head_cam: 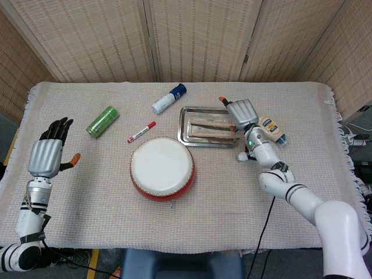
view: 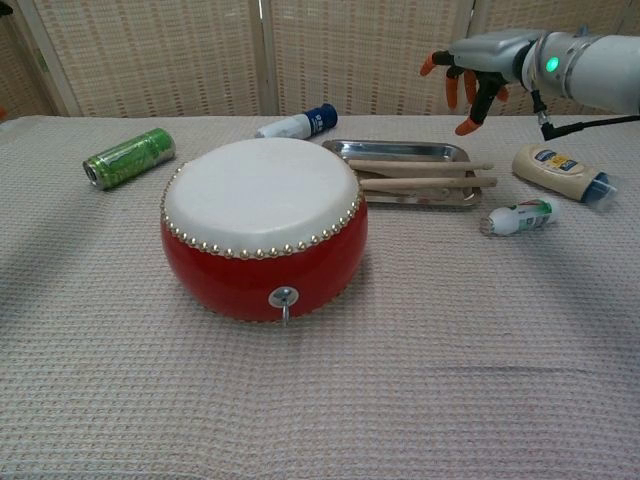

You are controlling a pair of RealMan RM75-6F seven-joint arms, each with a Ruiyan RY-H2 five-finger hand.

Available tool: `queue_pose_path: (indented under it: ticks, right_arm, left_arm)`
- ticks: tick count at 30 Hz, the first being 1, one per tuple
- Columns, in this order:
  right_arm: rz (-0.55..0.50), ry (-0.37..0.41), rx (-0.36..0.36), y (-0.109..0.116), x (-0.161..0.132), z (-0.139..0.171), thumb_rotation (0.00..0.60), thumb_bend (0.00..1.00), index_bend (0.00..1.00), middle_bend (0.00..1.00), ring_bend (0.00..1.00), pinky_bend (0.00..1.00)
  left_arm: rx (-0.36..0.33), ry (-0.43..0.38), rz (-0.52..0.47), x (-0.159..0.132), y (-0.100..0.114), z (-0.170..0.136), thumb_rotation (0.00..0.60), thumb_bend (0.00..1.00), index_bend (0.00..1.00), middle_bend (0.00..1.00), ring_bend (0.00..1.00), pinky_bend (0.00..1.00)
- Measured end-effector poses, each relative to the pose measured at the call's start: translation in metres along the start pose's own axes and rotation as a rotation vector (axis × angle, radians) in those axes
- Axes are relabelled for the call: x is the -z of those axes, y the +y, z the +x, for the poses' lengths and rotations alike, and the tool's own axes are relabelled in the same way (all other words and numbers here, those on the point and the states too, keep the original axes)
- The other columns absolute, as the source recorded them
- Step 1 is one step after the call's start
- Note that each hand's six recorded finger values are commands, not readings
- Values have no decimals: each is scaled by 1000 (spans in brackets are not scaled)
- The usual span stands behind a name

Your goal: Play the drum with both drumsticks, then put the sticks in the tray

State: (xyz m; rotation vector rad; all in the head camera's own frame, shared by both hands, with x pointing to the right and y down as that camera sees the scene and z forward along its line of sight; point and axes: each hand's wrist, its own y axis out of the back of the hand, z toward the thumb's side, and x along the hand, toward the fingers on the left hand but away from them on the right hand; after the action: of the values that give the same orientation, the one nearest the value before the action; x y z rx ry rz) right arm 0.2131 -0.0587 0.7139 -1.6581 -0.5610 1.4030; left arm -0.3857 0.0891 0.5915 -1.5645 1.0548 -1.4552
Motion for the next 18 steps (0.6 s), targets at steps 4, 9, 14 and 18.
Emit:
queue_pose_path:
  ticks: [4, 9, 14, 18]
  right_arm:
    - [-72, 53, 28, 11, -1, 40, 600, 131, 39, 211, 23, 60]
    - [-141, 29, 73, 24, 28, 113, 600, 130, 0, 158, 0, 19]
    - [-144, -94, 142, 23, 77, 192, 600, 130, 0, 155, 0, 28]
    - [-133, -165, 182, 15, 101, 246, 600, 130, 0, 151, 0, 44]
  left_arm:
    - [-8, 34, -10, 19, 4, -9, 600, 307, 0, 12, 14, 198]
    - [-12, 57, 4, 36, 6, -26, 600, 308, 0, 18, 14, 197]
    - [-30, 79, 2, 46, 6, -43, 600, 308, 0, 24, 14, 197]
    - [-33, 90, -1, 50, 3, -64, 600, 308, 0, 26, 16, 197]
